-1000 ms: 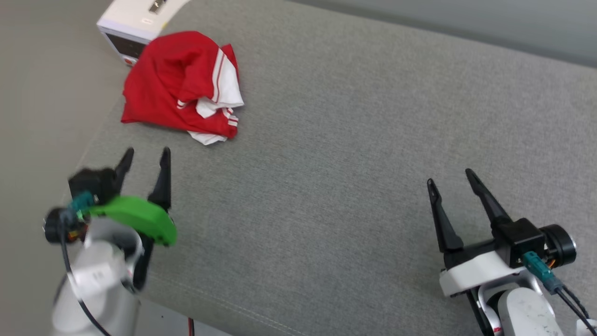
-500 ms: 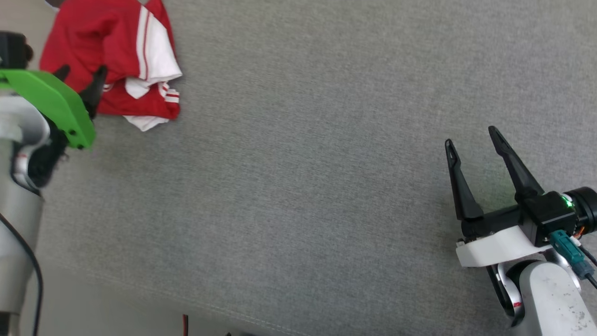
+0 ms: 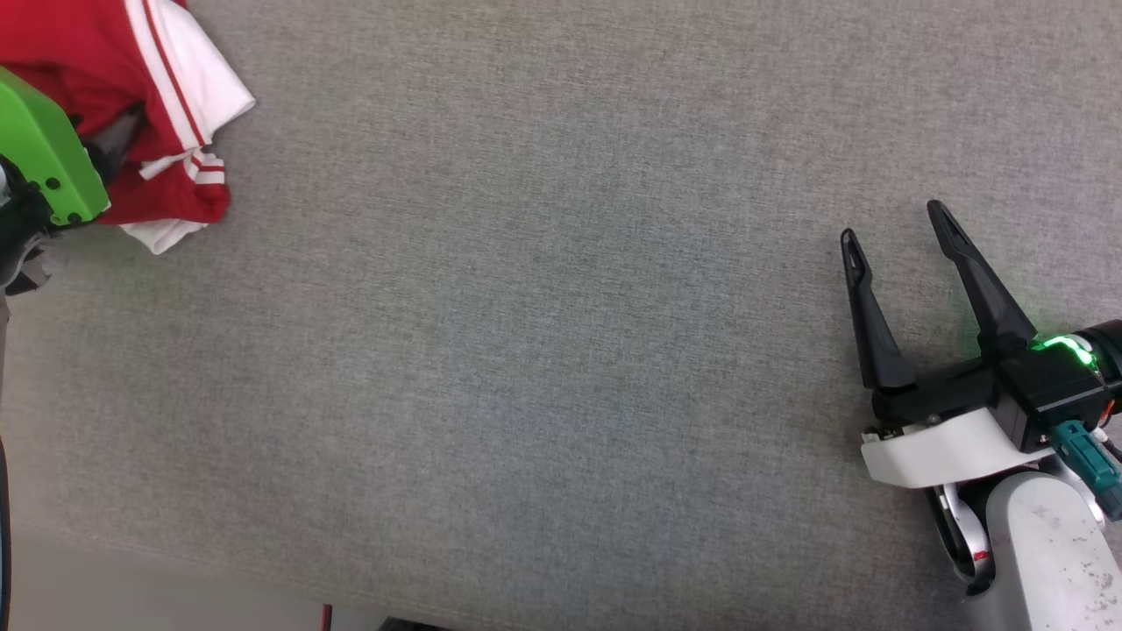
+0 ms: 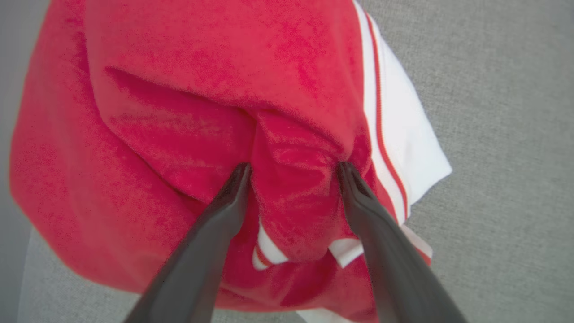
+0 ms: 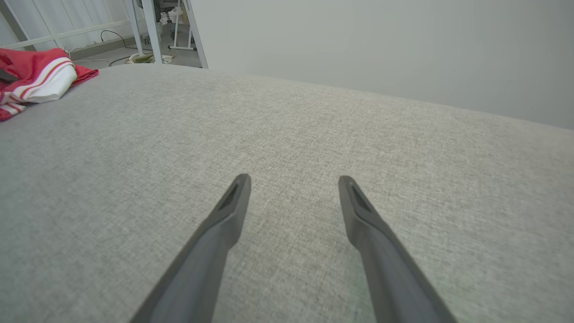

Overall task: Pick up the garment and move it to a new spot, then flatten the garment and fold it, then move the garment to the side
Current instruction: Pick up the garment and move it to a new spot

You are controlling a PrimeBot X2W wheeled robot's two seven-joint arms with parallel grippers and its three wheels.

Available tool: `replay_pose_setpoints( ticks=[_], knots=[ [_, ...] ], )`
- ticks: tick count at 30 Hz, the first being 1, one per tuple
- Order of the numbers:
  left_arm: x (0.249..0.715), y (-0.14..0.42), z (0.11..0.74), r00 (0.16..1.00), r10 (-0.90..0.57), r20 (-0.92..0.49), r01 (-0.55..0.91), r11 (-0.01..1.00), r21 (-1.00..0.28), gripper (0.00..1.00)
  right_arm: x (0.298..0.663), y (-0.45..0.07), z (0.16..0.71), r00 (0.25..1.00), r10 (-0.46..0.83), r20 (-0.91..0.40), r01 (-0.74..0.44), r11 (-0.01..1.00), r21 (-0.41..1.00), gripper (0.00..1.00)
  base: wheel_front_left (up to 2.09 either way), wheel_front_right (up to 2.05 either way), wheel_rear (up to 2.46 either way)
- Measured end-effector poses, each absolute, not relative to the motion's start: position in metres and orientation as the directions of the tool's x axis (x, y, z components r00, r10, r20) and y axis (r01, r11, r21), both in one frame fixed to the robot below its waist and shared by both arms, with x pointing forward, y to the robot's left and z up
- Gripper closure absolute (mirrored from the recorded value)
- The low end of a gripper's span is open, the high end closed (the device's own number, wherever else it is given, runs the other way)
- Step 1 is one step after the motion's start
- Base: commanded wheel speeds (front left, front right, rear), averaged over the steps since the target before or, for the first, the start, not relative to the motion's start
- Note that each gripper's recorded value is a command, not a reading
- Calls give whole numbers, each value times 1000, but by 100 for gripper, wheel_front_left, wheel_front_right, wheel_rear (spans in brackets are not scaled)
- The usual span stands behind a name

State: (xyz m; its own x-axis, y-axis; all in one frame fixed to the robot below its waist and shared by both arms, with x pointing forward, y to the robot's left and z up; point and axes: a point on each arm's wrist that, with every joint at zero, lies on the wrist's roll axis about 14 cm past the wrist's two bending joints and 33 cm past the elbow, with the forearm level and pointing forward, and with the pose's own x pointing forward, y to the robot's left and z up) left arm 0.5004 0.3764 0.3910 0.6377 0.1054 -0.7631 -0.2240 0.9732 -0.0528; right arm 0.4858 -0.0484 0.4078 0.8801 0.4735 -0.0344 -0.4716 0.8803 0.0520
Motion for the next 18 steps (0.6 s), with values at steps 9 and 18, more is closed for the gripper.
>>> replay_pose_setpoints(
  ticks=[9, 18],
  knots=[
    [500, 363, 373, 611, 56, -790, -245, 962, -122, 100, 487, -55, 408, 888, 459, -35, -458, 888, 37, 0, 0, 0, 0],
    [513, 381, 435, 801, 131, -585, -238, 965, -109, 100, 480, -54, 427, 892, 452, -12, -452, 892, 25, 0, 0, 0, 0]
  ],
)
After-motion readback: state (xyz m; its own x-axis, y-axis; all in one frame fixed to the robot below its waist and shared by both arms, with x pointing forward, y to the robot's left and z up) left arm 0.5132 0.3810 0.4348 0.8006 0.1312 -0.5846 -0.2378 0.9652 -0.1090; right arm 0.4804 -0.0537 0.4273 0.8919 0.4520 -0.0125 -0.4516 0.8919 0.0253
